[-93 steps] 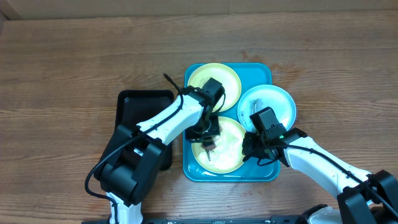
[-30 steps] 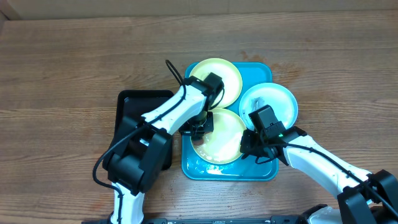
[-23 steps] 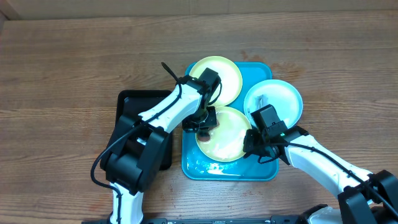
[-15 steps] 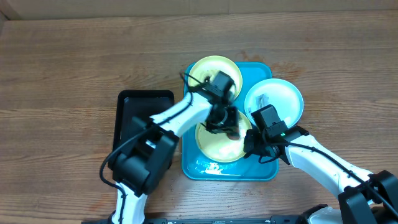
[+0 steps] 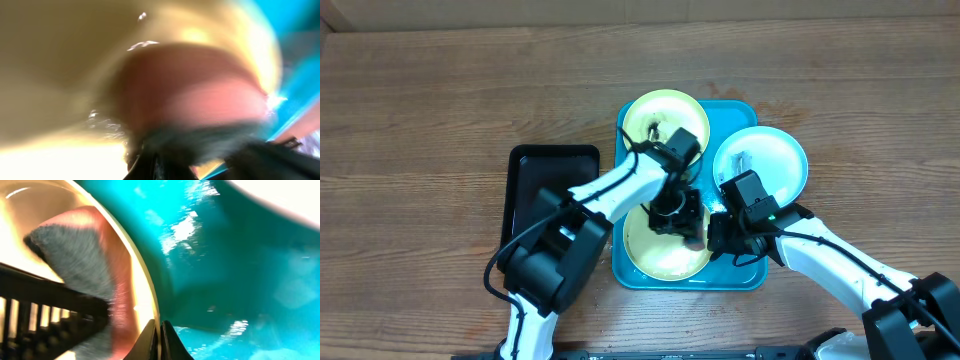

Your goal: Clean dirty plates on tray and stack at the side

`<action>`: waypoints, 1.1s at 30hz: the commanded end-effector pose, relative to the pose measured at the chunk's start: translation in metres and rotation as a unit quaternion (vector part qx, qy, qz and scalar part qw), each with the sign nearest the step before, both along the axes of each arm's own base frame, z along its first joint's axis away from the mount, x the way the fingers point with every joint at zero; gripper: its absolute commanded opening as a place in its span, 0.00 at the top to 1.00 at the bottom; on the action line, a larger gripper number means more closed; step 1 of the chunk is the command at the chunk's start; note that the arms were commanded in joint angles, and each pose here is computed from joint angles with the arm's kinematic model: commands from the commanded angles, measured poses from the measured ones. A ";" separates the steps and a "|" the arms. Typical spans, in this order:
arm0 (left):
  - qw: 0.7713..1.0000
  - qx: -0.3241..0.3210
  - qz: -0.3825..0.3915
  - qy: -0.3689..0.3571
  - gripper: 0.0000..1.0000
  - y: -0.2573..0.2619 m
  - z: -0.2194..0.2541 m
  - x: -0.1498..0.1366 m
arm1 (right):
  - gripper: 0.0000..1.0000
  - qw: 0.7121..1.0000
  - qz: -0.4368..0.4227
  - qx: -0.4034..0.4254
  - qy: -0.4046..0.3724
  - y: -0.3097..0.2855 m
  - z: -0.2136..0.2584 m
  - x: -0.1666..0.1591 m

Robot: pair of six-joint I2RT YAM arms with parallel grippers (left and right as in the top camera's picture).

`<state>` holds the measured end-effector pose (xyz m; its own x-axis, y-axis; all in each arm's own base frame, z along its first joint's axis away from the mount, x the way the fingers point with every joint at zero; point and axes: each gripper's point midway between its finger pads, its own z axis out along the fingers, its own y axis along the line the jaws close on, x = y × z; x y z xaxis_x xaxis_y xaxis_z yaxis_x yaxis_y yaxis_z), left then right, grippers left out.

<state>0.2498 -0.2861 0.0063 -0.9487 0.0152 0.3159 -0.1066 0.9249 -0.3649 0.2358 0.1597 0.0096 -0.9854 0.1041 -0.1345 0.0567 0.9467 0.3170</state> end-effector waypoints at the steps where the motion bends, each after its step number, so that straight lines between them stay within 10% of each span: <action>1: 0.985 0.166 0.031 -0.023 0.96 0.079 -0.025 0.015 | 0.96 1.000 0.001 -0.010 -0.007 -0.004 -0.001 0.002; 17: 0.858 0.502 -0.015 -0.106 0.96 0.208 0.016 0.022 | 0.96 1.000 -0.024 -0.014 -0.004 -0.007 -0.001 0.004; 22: 0.880 0.461 0.004 -0.117 0.96 0.195 0.026 0.023 | 0.96 1.000 -0.024 -0.014 -0.004 -0.007 -0.001 0.004; 33: 0.969 0.152 0.058 -0.187 0.96 0.147 0.110 0.046 | 0.96 1.000 -0.023 -0.016 -0.001 -0.008 -0.002 0.002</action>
<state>0.2914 -0.1491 0.0760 -0.9901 -0.1348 -0.0400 -0.1367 0.9894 0.0489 0.2350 0.1625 0.0104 -0.9847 0.1298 -0.1159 0.0848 0.9395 0.3318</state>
